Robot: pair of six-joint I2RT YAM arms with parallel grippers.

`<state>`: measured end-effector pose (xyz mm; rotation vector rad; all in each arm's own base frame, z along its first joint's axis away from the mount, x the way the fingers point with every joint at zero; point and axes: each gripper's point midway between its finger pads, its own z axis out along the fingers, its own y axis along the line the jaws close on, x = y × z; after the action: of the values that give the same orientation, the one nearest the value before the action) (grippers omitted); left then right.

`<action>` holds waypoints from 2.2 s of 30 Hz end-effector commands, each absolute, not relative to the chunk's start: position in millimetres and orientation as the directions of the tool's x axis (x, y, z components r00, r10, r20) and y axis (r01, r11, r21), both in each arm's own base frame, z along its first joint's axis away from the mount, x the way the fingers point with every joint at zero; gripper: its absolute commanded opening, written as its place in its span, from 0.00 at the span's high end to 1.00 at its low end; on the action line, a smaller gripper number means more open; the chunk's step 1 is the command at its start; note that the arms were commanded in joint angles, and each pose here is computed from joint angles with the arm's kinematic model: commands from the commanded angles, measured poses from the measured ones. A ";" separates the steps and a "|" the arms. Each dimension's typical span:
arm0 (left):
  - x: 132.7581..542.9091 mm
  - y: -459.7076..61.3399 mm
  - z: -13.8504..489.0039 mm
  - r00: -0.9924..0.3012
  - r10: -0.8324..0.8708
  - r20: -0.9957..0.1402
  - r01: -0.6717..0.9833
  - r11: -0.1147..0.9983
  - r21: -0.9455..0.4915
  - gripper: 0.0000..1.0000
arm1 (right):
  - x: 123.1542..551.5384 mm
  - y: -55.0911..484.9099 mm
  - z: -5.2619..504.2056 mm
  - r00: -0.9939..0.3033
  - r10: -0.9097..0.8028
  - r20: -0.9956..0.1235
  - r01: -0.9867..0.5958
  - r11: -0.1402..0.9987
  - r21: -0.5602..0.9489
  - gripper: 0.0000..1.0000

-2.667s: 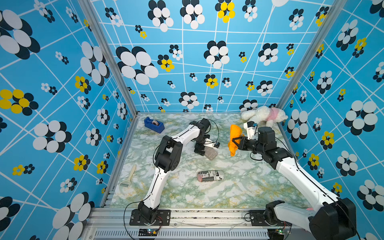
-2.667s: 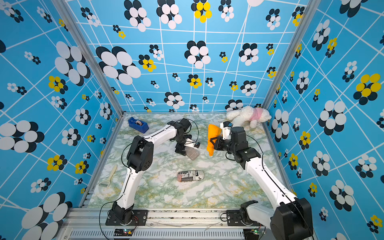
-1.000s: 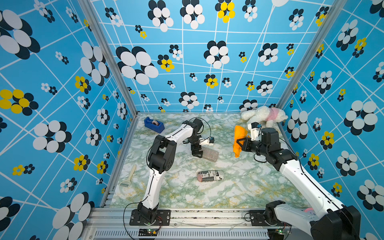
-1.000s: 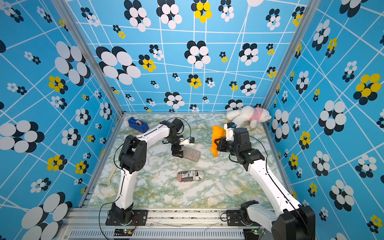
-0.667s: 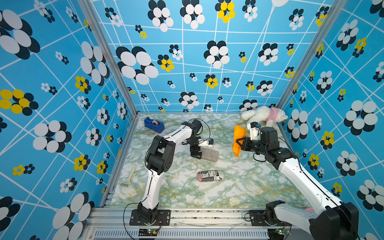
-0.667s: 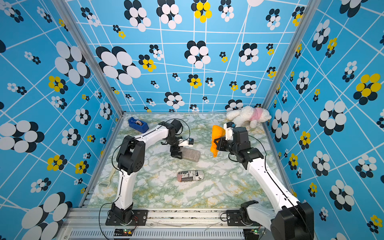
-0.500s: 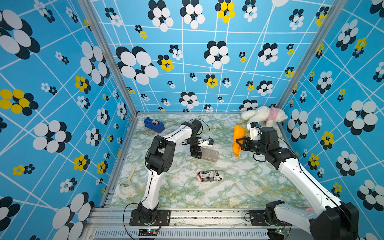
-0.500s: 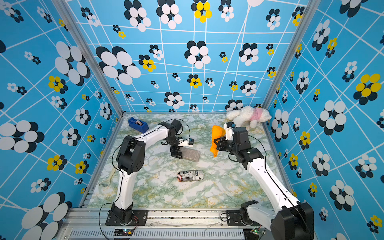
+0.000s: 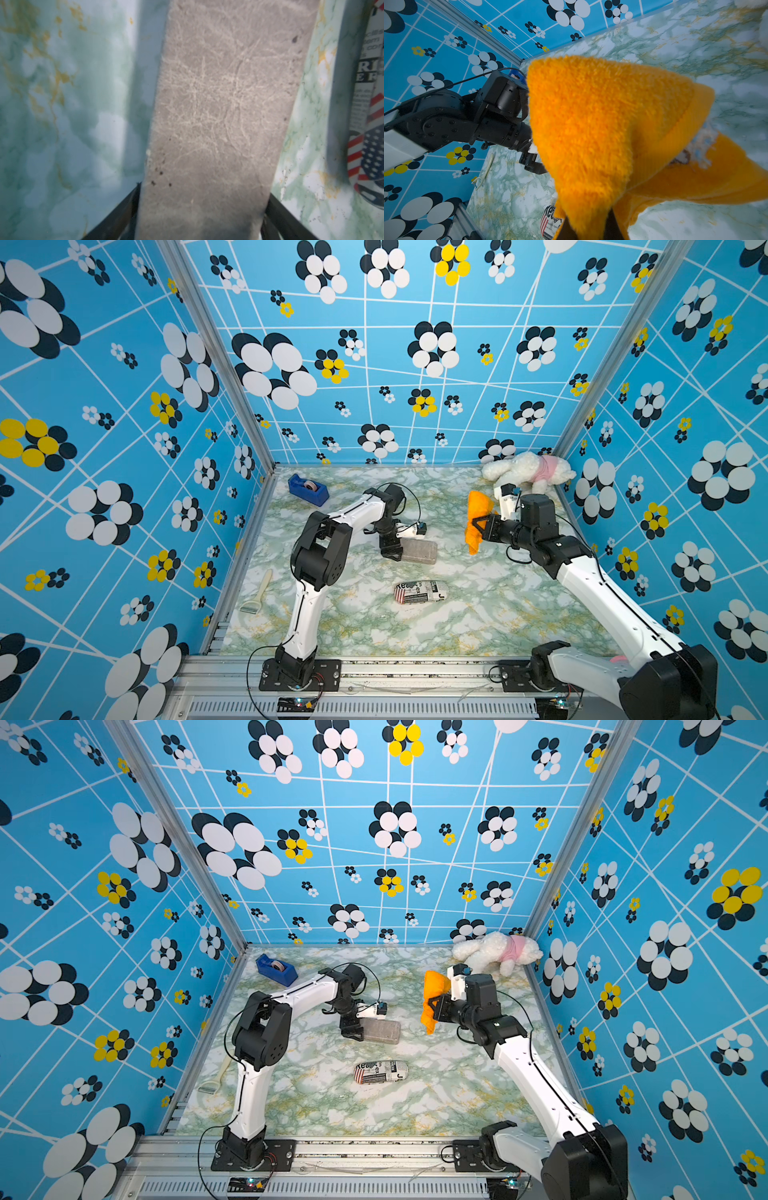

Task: Wipe the eyeglass case
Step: Pick up the eyeglass case from the center of the board, then wipe the dirt from the eyeglass case.

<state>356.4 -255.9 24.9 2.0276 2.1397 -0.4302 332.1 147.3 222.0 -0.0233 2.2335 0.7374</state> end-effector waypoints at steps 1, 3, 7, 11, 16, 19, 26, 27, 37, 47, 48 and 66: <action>341.8 -253.7 29.3 -0.079 0.955 -0.286 0.992 0.047 -0.117 0.30 | 336.5 148.8 233.6 -0.685 0.224 -0.693 -0.254 0.819 0.515 1.00; 339.6 -256.6 29.9 -0.066 0.957 -0.282 0.994 0.039 -0.099 0.35 | 337.4 149.9 233.1 -0.688 0.224 -0.691 -0.255 0.817 0.518 1.00; 337.5 -263.1 37.4 -0.088 0.958 -0.274 0.993 0.063 -0.099 0.48 | 338.4 152.5 231.6 -0.713 0.218 -0.666 -0.245 0.813 0.529 1.00; 333.8 -272.4 48.5 -0.091 0.948 -0.304 0.995 0.074 -0.067 0.54 | 337.6 157.3 217.8 -0.768 0.200 -0.608 -0.221 0.808 0.546 1.00; 330.2 -288.6 53.3 -0.099 0.936 -0.337 0.995 0.088 -0.048 0.56 | 344.9 176.9 178.9 -0.859 0.224 -0.461 -0.154 0.745 0.649 1.00; 331.9 -300.8 51.0 -0.107 0.927 -0.359 0.994 0.096 -0.048 0.68 | 350.8 197.2 151.4 -0.908 0.245 -0.339 -0.097 0.664 0.741 1.00; 334.8 -317.9 44.4 -0.122 0.911 -0.394 0.992 0.108 -0.057 0.67 | 356.1 222.4 104.4 -0.953 0.225 -0.205 -0.027 0.609 0.793 1.00; 335.4 -319.4 44.5 -0.125 0.907 -0.401 0.992 0.111 -0.058 0.67 | 356.2 223.5 99.1 -0.956 0.224 -0.191 -0.017 0.605 0.796 1.00; 345.8 -339.4 46.5 -0.130 0.884 -0.450 0.991 0.119 -0.054 0.72 | 349.6 263.4 48.2 -0.983 0.171 -0.062 0.046 0.564 0.825 1.00; 351.8 -337.2 45.4 -0.142 0.875 -0.463 0.989 0.144 -0.033 0.74 | 350.4 225.6 35.3 -0.968 0.249 -0.035 0.113 0.555 0.824 1.00; 352.1 -336.0 46.0 -0.145 0.874 -0.464 0.989 0.147 -0.033 0.75 | 350.6 212.4 35.4 -0.964 0.262 -0.047 0.117 0.575 0.810 1.00; 356.5 -351.7 59.0 -0.122 0.806 -0.579 0.990 0.141 -0.013 0.72 | 337.5 249.9 36.9 -0.982 0.185 -0.043 0.062 0.524 0.850 1.00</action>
<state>344.2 -328.7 28.1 1.7972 2.1203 -0.4979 350.4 246.5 67.0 0.0983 2.5330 1.4396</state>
